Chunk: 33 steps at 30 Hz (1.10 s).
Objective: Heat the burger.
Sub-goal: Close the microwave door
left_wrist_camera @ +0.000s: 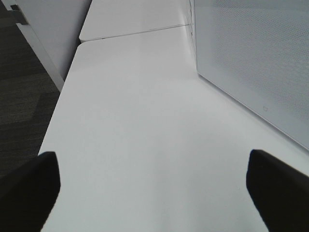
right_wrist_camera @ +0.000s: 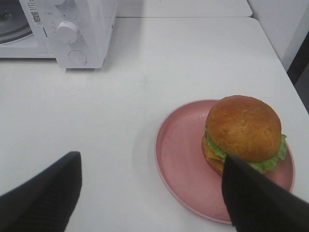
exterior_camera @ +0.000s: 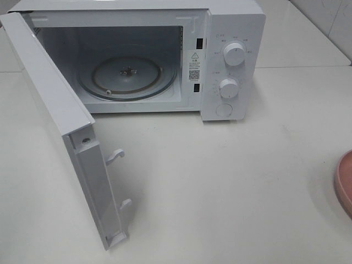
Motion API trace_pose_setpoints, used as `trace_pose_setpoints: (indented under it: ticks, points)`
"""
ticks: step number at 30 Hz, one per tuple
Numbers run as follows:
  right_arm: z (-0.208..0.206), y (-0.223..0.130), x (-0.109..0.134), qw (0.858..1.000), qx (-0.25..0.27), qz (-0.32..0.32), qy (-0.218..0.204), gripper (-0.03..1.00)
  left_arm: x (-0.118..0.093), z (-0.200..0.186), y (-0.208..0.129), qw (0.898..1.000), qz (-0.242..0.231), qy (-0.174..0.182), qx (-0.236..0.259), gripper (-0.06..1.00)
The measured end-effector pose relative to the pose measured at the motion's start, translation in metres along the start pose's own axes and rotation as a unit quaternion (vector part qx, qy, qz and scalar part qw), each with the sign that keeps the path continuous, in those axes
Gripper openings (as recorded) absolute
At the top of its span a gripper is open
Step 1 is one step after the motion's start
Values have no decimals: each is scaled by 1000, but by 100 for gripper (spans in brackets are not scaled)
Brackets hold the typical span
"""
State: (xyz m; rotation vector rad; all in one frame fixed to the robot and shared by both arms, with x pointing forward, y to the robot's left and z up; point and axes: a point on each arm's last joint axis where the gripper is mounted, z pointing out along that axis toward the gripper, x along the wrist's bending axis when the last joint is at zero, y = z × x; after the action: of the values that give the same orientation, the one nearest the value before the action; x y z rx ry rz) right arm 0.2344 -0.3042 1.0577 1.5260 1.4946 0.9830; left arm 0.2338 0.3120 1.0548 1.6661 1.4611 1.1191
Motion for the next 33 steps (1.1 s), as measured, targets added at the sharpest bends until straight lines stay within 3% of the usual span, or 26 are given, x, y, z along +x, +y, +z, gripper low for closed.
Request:
trace_pose_setpoints:
  ticks: [33]
  points:
    - [0,0,0,1000,0,3,-1,76,0,0,0,1000,0,0,0,97]
